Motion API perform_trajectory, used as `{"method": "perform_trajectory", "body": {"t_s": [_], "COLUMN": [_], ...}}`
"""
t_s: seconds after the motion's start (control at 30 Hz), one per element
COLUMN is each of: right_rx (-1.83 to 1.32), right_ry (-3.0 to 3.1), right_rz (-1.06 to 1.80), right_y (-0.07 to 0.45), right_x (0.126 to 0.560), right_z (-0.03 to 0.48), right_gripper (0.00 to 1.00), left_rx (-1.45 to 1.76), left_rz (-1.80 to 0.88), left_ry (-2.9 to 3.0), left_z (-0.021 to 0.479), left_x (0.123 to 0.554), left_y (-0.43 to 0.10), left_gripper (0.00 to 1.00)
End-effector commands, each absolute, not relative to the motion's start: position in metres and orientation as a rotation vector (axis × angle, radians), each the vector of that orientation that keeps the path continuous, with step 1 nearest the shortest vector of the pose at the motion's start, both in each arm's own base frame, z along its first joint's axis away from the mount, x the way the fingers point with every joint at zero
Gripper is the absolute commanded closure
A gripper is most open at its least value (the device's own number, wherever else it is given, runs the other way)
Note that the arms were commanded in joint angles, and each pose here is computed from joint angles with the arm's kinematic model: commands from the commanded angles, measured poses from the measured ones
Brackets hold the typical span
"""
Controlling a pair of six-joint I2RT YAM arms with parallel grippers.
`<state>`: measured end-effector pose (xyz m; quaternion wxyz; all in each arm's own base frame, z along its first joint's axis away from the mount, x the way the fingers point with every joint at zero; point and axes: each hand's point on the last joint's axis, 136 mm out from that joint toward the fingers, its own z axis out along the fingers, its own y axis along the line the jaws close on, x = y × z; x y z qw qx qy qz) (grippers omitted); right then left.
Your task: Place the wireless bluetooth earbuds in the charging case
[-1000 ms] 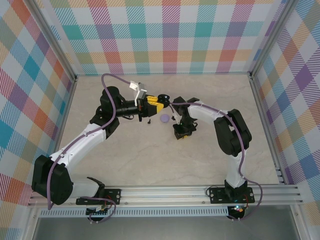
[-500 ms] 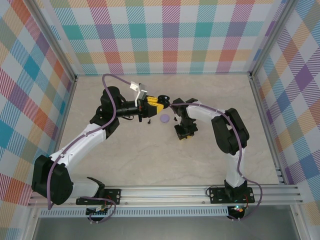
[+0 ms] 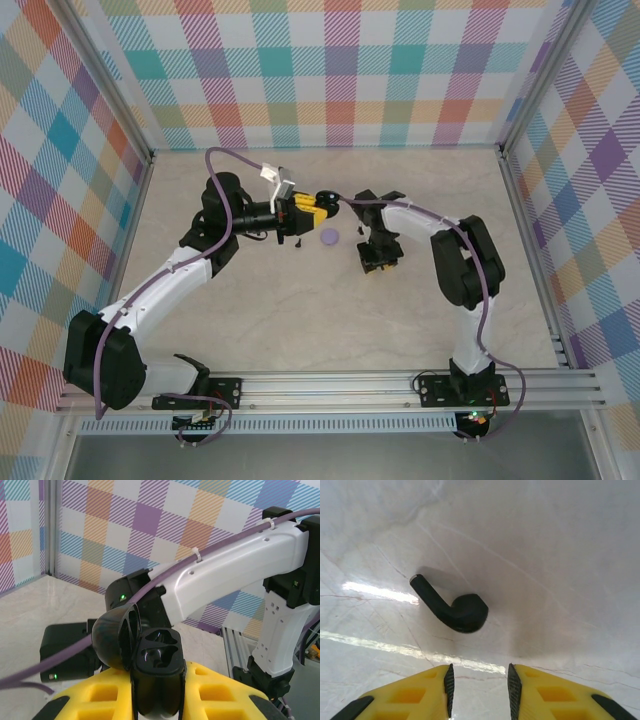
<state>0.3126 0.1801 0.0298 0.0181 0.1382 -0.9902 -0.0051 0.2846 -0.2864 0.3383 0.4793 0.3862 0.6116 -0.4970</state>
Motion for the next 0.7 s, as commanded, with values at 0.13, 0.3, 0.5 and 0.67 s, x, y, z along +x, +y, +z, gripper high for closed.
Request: {"method": "perform_trajectory", "body": {"t_s": [0.13, 0.3, 0.5, 0.67], "right_rx": [0.360, 0.313, 0.271, 0.258], "right_ry": [-3.134, -3.108, -3.070, -3.033], "right_rz": [-0.310, -0.358, -0.431, -0.477], "right_y": [0.197, 0.204, 0.214, 0.220], "right_x": [0.322, 0.323, 0.323, 0.319], "right_z": [0.063, 0.055, 0.048, 0.042], "right_gripper": [0.65, 0.70, 0.68, 0.64], "left_rx": [0.962, 0.964, 0.966, 0.968], "left_rz": [-1.172, -1.174, -1.174, -1.174], "left_ry": [1.423, 1.423, 1.423, 1.425], "left_z": [0.361, 0.361, 0.361, 0.360], "left_x": [0.287, 0.288, 0.288, 0.288], "left_y": [-0.282, -0.282, -0.283, -0.283], "left_gripper": [1.00, 1.00, 1.00, 1.00]}}
